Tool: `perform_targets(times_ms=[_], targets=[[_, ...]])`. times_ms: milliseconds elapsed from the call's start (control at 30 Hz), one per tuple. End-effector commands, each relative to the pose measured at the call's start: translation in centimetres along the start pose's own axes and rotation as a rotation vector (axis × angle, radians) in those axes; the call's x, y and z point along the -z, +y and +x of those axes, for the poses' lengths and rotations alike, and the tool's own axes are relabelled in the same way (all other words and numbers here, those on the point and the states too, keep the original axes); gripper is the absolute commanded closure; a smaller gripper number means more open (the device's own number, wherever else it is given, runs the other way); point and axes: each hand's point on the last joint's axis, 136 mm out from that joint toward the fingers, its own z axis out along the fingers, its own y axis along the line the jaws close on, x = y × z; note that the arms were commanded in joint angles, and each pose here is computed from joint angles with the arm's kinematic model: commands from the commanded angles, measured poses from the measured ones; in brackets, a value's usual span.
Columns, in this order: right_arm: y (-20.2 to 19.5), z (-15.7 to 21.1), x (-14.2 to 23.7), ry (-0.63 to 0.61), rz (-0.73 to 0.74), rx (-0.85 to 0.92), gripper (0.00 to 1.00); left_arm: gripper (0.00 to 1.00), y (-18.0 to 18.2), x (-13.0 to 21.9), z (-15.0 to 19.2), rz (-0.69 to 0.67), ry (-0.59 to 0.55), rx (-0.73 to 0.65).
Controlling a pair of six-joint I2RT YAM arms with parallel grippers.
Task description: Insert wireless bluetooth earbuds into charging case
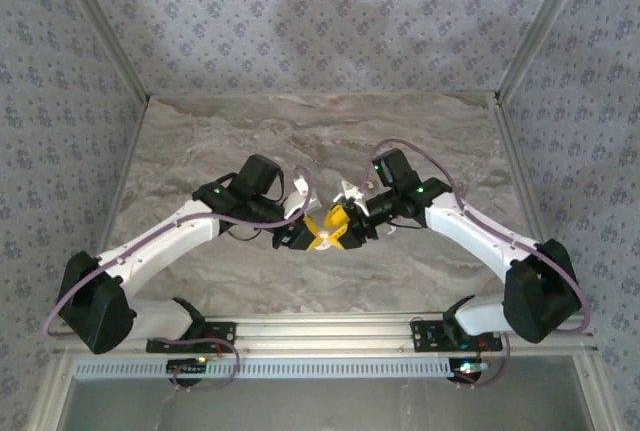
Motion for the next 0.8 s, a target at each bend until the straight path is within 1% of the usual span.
perform_targets(times_ms=[0,100,167,333,433,467,533,567,633,700,767], targets=[[1.2,-0.6,-0.3,-0.01,-0.074,0.001,0.57,0.79,-1.7,0.9,-1.3,0.025,-0.041,-0.071],[1.4,-0.1,-0.6,0.01,-0.09,-0.005,0.59,0.8,-1.6,1.1,-1.5,0.01,-0.055,-0.08],[1.5,0.0,-0.7,0.014,-0.098,-0.011,0.62,0.8,-1.6,1.2,-1.6,0.004,-0.064,-0.089],[1.7,-0.3,-0.6,0.002,-0.107,0.008,0.76,0.8,-1.5,1.2,-1.6,-0.007,-0.058,-0.086],[1.7,-0.7,-0.2,-0.015,-0.1,0.028,0.83,0.78,-1.3,1.3,-1.5,-0.02,-0.055,-0.084],[1.7,-0.9,-0.1,-0.021,-0.094,0.036,0.84,0.74,-1.2,1.2,-1.5,-0.024,-0.054,-0.085],[1.6,-1.2,0.4,-0.041,-0.078,0.054,0.86,0.6,-0.9,1.3,-1.6,-0.045,-0.061,-0.087],[1.5,-1.3,0.6,-0.052,-0.066,0.059,0.86,0.55,-0.8,1.4,-1.7,-0.053,-0.07,-0.093],[1.3,-1.4,1.0,-0.086,-0.035,0.059,0.87,0.41,-0.6,1.6,-2.1,-0.081,-0.106,-0.112],[1.1,-1.3,1.2,-0.118,-0.001,0.064,0.87,0.38,-0.3,1.7,-2.7,-0.106,-0.175,-0.138],[0.8,-1.2,1.2,-0.145,0.039,0.066,0.87,0.37,-0.3,1.9,-3.3,-0.12,-0.249,-0.172]])
